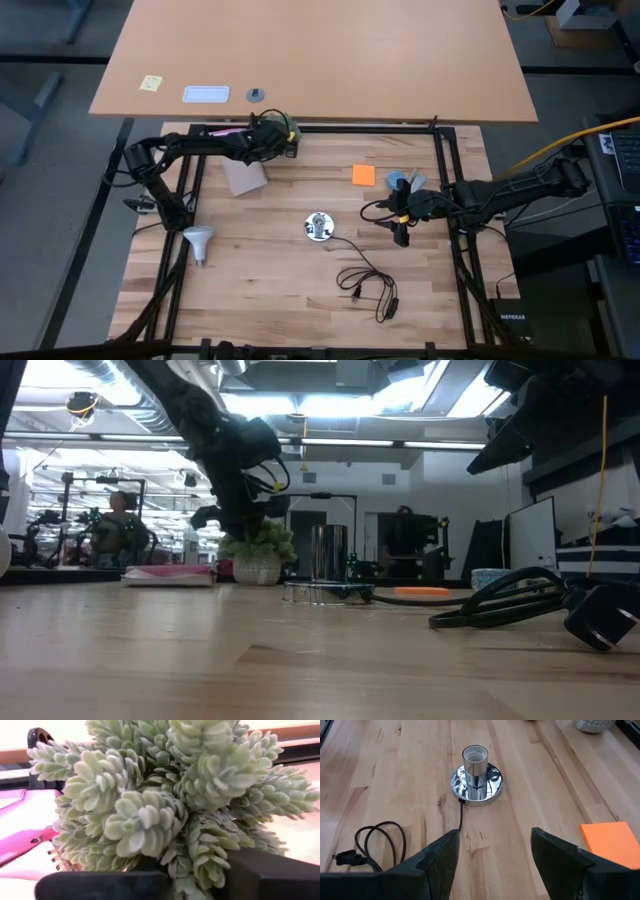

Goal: Screw lightbulb
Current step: Move the potted plant on top of the table

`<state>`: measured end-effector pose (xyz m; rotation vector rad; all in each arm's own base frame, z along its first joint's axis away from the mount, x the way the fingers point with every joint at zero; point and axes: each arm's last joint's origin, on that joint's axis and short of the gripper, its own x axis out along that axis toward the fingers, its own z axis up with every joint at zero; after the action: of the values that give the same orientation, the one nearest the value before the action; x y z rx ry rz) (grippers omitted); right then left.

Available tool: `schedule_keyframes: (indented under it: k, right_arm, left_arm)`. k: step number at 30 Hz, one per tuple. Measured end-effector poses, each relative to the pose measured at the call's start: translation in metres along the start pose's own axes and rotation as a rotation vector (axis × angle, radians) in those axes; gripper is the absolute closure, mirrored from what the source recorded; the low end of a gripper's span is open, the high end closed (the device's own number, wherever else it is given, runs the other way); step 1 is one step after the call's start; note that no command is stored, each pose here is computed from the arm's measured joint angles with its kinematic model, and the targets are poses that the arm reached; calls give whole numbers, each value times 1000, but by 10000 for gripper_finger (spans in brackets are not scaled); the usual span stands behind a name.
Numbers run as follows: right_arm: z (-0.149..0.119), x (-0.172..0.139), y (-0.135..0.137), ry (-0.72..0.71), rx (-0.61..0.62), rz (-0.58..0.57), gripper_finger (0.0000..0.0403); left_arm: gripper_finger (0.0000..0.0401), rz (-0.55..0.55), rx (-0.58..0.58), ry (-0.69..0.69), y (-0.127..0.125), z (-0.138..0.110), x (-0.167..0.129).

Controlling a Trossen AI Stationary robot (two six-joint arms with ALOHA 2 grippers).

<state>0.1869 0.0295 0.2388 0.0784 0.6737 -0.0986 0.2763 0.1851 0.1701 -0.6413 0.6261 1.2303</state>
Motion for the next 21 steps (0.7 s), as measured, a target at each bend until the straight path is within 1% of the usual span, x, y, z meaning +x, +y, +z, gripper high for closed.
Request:
schedule_keyframes:
  k: [7,16,21]
  right_arm:
    - [0,0,0,-1,0,-5,157]
    - [0,0,0,-1,0,-5,157]
    - [0,0,0,-1,0,-5,157]
  left_arm:
    - [319,-29,107,2,-3,-1,-2]
    - [246,-37,96,1,-3,-1,-2]
    - [236,-58,69,-21,-7,3,-2]
